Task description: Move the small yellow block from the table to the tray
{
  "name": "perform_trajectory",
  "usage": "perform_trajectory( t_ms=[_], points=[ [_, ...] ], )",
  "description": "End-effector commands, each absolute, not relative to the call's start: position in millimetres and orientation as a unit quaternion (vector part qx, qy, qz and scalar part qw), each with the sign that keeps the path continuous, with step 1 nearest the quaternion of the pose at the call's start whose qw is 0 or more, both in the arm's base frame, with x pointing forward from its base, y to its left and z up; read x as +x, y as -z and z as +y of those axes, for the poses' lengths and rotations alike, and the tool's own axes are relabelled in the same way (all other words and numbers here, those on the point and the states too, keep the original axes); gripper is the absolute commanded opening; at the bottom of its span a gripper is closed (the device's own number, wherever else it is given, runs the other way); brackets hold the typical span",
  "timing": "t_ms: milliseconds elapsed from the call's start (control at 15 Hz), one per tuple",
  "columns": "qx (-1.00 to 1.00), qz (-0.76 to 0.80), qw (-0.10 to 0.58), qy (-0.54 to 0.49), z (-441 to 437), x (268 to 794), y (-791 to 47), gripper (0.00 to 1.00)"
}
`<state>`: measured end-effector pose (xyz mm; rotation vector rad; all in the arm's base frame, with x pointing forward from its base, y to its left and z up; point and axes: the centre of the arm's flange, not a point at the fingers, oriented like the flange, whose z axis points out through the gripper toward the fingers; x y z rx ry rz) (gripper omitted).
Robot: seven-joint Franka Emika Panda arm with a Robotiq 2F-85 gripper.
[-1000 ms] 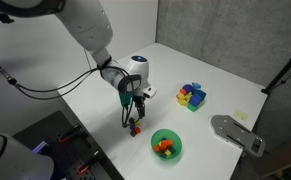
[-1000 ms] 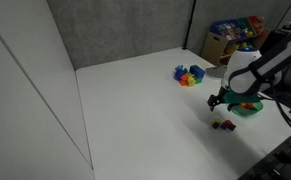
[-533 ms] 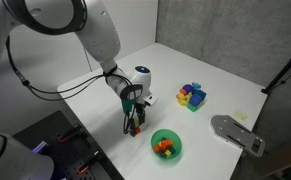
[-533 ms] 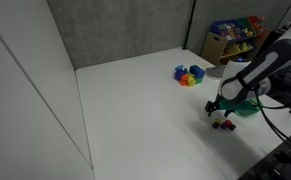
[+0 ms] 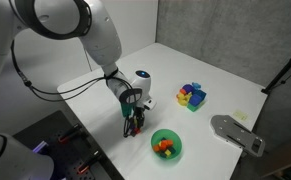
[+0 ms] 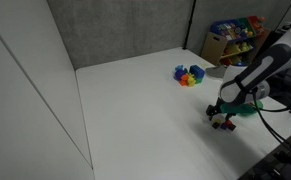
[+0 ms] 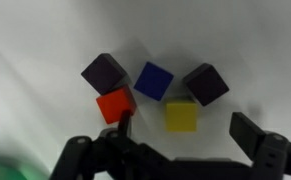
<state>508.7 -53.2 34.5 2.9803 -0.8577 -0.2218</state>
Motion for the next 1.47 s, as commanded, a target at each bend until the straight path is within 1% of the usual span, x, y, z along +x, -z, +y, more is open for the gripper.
perform_trajectory(
  t_ms=[0,467,1067,1133,1200,1267,1400],
  points=[
    [0.961,-0.27,0.002,0.064,-56,512,-33,1.0],
    [0.964,-0.264,0.003,0.036,-51,517,-47,1.0],
    [0.966,-0.255,0.001,0.039,-42,516,-30,1.0],
    [0.966,-0.254,0.001,0.041,-42,515,-30,0.75],
    [0.966,-0.254,0.002,0.042,-41,514,-29,0.73],
    [0.967,-0.253,0.002,0.042,-41,514,-29,0.66],
    [0.966,-0.254,0.003,0.043,-42,514,-31,0.47]
  ],
)
